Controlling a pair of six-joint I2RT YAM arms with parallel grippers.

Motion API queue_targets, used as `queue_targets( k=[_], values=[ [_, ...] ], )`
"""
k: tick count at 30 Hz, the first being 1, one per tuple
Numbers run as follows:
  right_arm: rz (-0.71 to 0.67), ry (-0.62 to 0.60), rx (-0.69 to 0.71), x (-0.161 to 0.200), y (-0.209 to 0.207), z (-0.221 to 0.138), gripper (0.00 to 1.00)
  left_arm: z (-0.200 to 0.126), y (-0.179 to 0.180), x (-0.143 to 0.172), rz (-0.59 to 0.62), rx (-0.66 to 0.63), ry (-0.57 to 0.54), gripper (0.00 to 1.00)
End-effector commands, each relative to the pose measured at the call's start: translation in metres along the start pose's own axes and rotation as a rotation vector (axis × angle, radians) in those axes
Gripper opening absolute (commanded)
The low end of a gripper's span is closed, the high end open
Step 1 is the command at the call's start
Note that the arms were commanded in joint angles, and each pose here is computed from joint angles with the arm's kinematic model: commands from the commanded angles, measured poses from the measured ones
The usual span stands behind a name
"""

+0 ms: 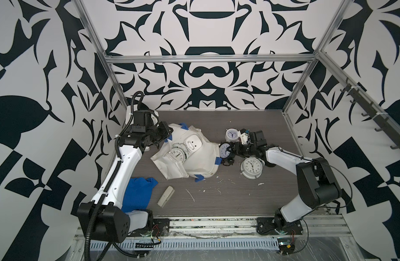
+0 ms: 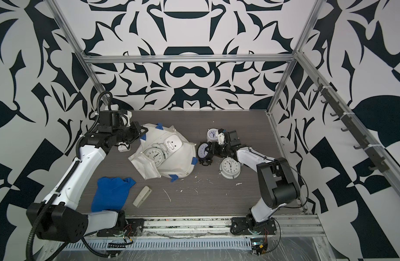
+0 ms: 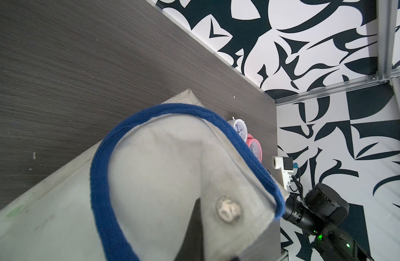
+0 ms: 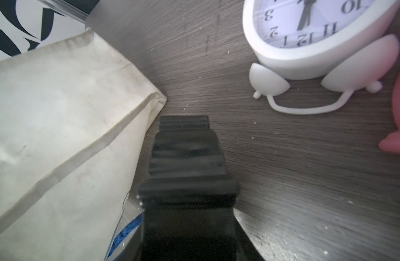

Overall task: Take the alarm clock out of the canvas bag
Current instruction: Place the alarm at the center of the board.

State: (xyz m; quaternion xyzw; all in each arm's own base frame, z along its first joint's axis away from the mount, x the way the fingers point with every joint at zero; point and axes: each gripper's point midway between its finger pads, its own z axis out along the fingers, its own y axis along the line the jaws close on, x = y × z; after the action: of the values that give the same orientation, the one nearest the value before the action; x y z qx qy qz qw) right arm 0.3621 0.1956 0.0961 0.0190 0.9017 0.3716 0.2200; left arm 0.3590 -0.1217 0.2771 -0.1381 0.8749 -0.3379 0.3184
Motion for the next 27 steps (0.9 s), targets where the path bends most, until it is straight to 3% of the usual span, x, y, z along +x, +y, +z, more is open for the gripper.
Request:
queue_targets(
  k=[1,27],
  values=[
    [-0.004,-0.027,-0.074,-0.008,0.012,-0.002,0.35,-0.012,-0.017,-0.007,0.027,0.071,-0.037,0.0],
    [0.076,-0.018,-0.086,0.009,-0.016,-0.001,0.59,-0.007,-0.017,-0.002,0.011,0.088,-0.012,0.0]
  ],
)
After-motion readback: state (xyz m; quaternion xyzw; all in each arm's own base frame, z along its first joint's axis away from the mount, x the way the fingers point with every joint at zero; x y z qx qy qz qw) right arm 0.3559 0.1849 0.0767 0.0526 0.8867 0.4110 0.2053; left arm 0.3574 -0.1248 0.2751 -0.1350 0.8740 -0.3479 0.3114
